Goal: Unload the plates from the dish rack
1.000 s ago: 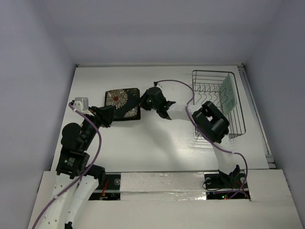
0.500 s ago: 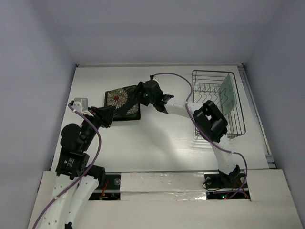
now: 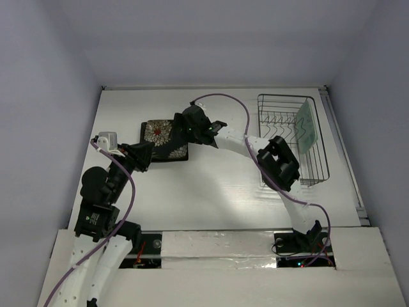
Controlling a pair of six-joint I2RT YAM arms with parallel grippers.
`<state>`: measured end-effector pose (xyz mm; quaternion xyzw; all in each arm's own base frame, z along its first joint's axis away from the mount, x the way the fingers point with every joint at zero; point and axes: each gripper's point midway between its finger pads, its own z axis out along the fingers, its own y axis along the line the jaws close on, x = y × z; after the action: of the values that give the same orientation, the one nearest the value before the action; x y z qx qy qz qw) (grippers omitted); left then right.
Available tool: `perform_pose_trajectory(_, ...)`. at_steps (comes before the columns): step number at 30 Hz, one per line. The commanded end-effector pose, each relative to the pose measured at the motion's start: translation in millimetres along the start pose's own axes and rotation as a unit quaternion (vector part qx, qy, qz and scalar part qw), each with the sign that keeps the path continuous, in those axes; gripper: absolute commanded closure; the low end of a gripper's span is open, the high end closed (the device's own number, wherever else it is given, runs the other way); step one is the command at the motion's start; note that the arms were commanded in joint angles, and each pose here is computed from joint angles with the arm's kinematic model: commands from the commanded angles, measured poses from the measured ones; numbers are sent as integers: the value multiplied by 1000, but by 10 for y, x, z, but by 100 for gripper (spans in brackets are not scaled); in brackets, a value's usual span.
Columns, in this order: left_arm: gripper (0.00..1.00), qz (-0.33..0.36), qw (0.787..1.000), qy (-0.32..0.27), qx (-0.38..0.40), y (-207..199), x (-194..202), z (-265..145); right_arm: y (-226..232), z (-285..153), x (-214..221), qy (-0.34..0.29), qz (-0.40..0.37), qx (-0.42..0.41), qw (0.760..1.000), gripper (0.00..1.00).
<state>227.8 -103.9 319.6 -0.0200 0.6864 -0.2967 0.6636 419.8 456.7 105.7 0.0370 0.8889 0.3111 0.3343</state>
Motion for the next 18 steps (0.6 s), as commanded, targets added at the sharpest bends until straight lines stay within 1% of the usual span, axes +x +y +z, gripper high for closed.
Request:
perform_pose_trajectory(1, 81, 9, 999, -36, 26, -153, -233, -50, 92, -80, -56, -15, -55, 25, 998, 2)
perform_pose_trajectory(2, 81, 9, 999, -36, 26, -155, -237, -54, 94, -118, -27, -13, -64, 33, 997, 2)
perform_pose_trajectory(5, 81, 8, 999, -36, 26, -154, -233, -54, -6, -221, -120, -24, -91, 64, 993, 2)
perform_pose_trajectory(6, 81, 9, 999, -37, 26, -152, -237, -57, -36, -309, -230, -42, -99, 81, 991, 2)
perform_pose_trajectory(8, 81, 8, 999, -37, 27, -157, -239, -61, -123, -436, -296, -46, -127, 106, 985, 3)
perform_pose_trajectory(9, 81, 8, 999, -39, 28, -163, -248, -71, -151, -564, -457, -65, -130, 118, 982, 4)
perform_pose_trajectory(11, 80, 9, 999, -39, 28, -163, -248, -71, -283, -709, -546, -72, -142, 140, 977, 7)
perform_pose_trajectory(12, 80, 8, 999, -40, 28, -167, -254, -78, -386, -801, -668, -85, -146, 156, 973, 14)
perform_pose_trajectory(13, 80, 9, 999, -41, 28, -164, -255, -77, -358, -1033, -859, -109, -141, 156, 971, 21)
perform_pose_trajectory(14, 80, 8, 999, -40, 28, -167, -254, -81, -624, -1135, -956, -116, -135, 186, 966, 32)
perform_pose_trajectory(15, 80, 9, 999, -41, 28, -164, -255, -81, -763, -1298, -1104, -136, -133, 209, 959, 73)
perform_pose_trajectory(16, 80, 8, 999, -41, 27, -162, -256, -81, -780, -1630, -1337, -166, -120, 209, 956, 90)
perform_pose_trajectory(17, 80, 8, 999, -40, 27, -161, -253, -81, -1168, -1782, -1433, -170, -107, 247, 948, 100)
perform_pose_trajectory(18, 80, 9, 999, -41, 27, -162, -256, -84, -1228, -2172, -1645, -204, -99, 251, 941, 100)
